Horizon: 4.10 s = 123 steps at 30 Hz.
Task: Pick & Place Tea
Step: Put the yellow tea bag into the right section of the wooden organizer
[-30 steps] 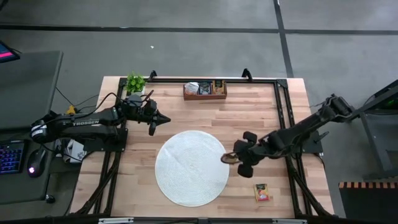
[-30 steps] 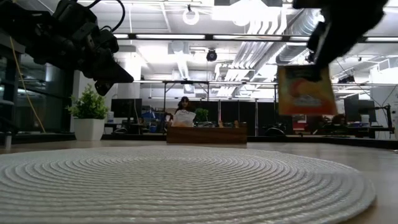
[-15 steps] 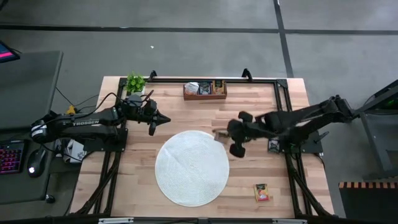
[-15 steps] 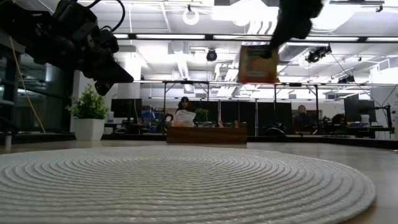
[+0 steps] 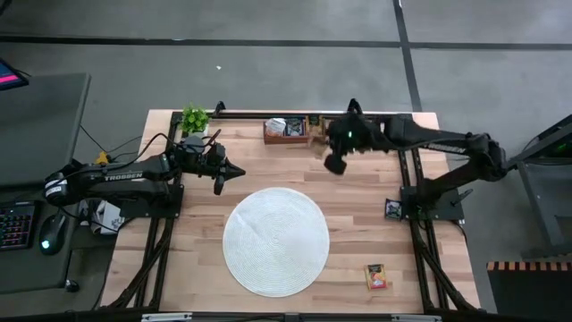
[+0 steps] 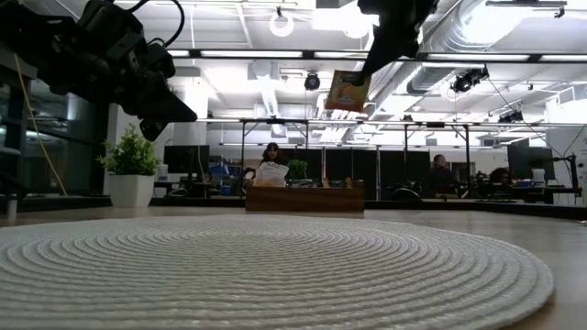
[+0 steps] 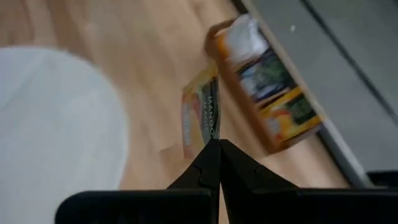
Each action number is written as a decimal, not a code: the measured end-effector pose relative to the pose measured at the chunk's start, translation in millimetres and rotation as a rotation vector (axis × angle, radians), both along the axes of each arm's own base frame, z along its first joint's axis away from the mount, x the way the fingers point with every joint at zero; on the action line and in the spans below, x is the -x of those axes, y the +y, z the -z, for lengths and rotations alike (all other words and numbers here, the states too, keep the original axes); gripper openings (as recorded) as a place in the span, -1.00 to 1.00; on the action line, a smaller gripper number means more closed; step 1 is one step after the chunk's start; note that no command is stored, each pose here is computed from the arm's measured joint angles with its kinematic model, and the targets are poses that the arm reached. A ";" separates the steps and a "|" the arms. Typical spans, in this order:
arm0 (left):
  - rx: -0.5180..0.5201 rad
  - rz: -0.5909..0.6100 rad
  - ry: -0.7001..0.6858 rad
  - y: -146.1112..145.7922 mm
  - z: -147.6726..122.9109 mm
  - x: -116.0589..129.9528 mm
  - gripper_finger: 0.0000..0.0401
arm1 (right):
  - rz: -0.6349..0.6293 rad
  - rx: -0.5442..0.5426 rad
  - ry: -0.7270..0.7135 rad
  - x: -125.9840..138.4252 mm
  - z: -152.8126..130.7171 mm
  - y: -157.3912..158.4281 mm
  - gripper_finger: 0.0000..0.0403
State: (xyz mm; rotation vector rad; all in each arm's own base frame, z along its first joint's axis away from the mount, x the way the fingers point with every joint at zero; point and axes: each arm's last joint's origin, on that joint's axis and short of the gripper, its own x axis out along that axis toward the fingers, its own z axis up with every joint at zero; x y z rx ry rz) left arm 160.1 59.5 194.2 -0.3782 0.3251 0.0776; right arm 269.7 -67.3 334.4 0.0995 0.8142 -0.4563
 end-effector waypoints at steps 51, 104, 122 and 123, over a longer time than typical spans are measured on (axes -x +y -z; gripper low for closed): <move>0.000 0.000 0.000 0.1 0.0 0.0 -1.00 | -0.334 0.081 0.133 3.1 113.9 -199.9 -1.00; 0.000 0.000 0.000 0.0 0.0 0.0 -1.00 | -0.177 0.107 0.217 11.4 97.6 -192.9 -0.46; 0.000 0.000 0.000 0.1 0.0 0.0 -1.00 | -0.022 -0.254 0.207 62.4 31.7 -114.5 -0.47; 0.000 0.000 0.000 0.0 0.0 0.0 -1.00 | -0.019 -0.270 0.215 65.4 28.4 -108.2 -0.47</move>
